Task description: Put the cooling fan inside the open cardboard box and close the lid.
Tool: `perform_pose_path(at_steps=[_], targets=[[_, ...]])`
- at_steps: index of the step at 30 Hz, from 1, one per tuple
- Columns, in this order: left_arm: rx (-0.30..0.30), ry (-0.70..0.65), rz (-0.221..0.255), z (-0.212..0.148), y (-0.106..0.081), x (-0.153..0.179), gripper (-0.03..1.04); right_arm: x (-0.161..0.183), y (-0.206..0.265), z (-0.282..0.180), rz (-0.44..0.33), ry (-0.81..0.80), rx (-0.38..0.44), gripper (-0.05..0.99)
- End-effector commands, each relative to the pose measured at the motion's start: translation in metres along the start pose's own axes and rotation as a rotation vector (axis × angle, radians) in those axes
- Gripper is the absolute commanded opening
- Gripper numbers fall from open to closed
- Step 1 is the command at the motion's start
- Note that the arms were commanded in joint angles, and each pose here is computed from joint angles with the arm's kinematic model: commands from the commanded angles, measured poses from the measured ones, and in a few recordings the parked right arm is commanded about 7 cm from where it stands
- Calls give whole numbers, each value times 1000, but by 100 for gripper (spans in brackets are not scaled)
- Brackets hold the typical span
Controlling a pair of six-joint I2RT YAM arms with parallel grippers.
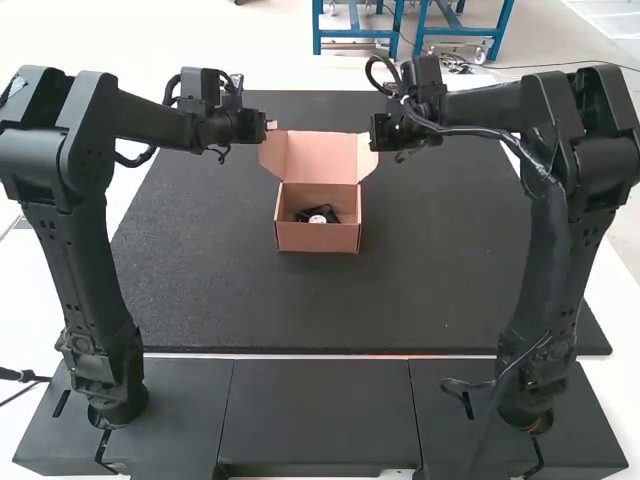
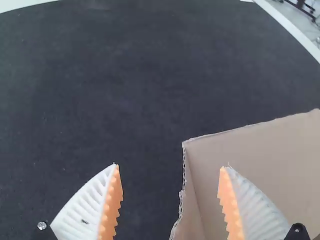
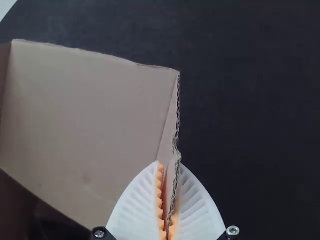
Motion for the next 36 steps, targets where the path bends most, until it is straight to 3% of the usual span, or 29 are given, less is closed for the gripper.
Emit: perform_pose_path(at_steps=[1,5,13,20,36], targets=[[8,4,7,3,2,-1,48,9,7,-4,-4,31,-33,5],[14,24,0,3,2,2,70,10,7,-4,-3,36,-34,5],[10,45,2,3,4,6,70,11,7,-4,-2,39,-35,5],[11,43,5,8,5,10,34,14,7,-7,-2,41,-38,5],[49,73,14,11,2,17,14,18,7,-6,2,51,-37,5]])
Point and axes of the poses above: each hand's point on the last joint's axis, 136 mm out from that joint toward the fingers, its own z axis out along the fingers, its own y axis along the line the jaws close on, x = y × z, the point moved 9 cm from there along -z, back along the fingers, and after that the axes turned 1 degree about z, right-handed, at the moved point
